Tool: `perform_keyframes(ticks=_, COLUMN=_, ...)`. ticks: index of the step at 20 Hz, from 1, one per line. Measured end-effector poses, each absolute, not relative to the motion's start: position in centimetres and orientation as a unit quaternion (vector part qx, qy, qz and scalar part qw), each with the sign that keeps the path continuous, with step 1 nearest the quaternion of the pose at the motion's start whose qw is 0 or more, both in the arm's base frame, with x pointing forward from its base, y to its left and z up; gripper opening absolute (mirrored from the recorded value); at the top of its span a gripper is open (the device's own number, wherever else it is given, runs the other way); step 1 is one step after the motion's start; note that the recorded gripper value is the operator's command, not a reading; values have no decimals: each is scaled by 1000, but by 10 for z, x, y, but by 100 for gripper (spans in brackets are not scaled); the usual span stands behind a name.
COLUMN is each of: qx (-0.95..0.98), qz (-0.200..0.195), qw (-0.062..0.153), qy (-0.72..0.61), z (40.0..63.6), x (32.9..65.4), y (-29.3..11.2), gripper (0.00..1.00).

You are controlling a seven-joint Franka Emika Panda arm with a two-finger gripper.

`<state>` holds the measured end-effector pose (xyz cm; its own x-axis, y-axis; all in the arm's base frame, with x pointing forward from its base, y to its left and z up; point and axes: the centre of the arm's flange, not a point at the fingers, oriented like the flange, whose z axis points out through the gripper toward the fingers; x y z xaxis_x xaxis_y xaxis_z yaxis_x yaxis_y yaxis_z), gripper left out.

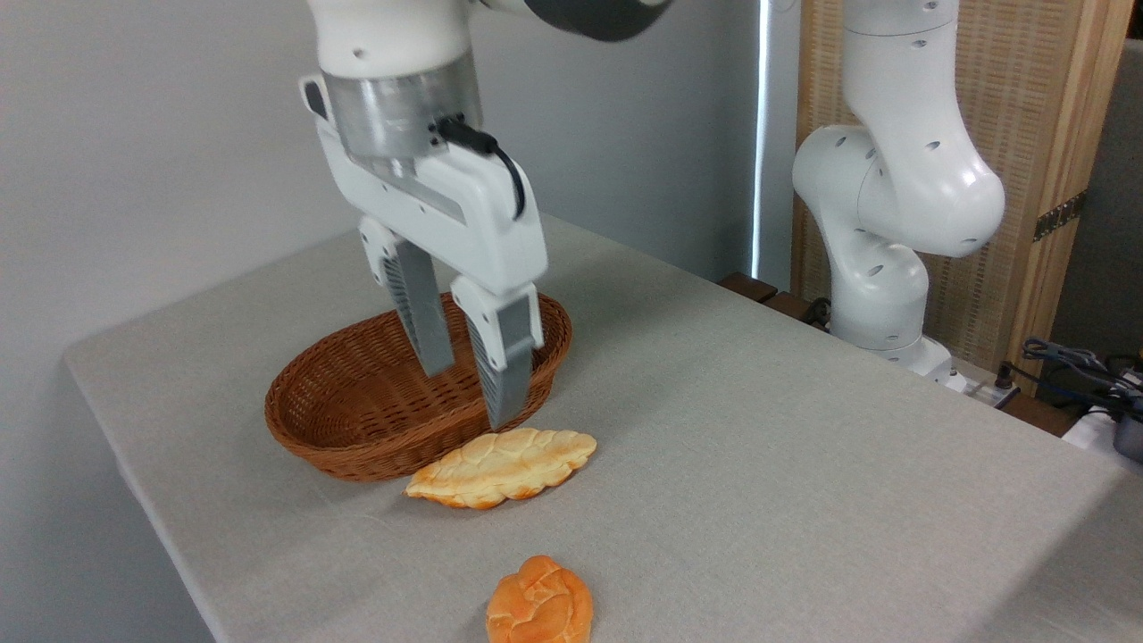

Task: Put bread into the basket
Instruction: 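Move the gripper down over the small orange bread roll, then close the gripper on the orange bread roll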

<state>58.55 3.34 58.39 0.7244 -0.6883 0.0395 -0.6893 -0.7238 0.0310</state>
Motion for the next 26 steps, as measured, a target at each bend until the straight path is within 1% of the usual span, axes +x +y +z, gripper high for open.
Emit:
perform_keyframes(ticks=3, qx=927, qz=20, qw=8, qy=-375, z=564, x=587, y=53, gripper=100)
perform_keyframes(ticks=7, qx=927, qz=32, qw=-3, qy=-373, z=534, x=588, y=82, gripper=100)
perform_keyframes(ticks=9, qx=927, qz=33, qw=-9, qy=-374, z=514, x=589, y=83, gripper=100)
perform_keyframes(ticks=13, qx=925, qz=23, qw=-30, qy=-379, z=470, x=592, y=89, gripper=100)
perform_keyframes(ticks=15, qx=924, qz=22, qw=-33, qy=-380, z=454, x=593, y=91, gripper=100)
perform_keyframes(ticks=20, qx=924, qz=18, qw=-38, qy=-379, z=430, x=600, y=94, gripper=100)
perform_keyframes(ticks=25, qx=924, qz=13, qw=-39, qy=-381, z=417, x=604, y=93, gripper=99)
perform_keyframes(ticks=26, qx=924, qz=12, qw=-39, qy=-381, z=415, x=605, y=93, gripper=87)
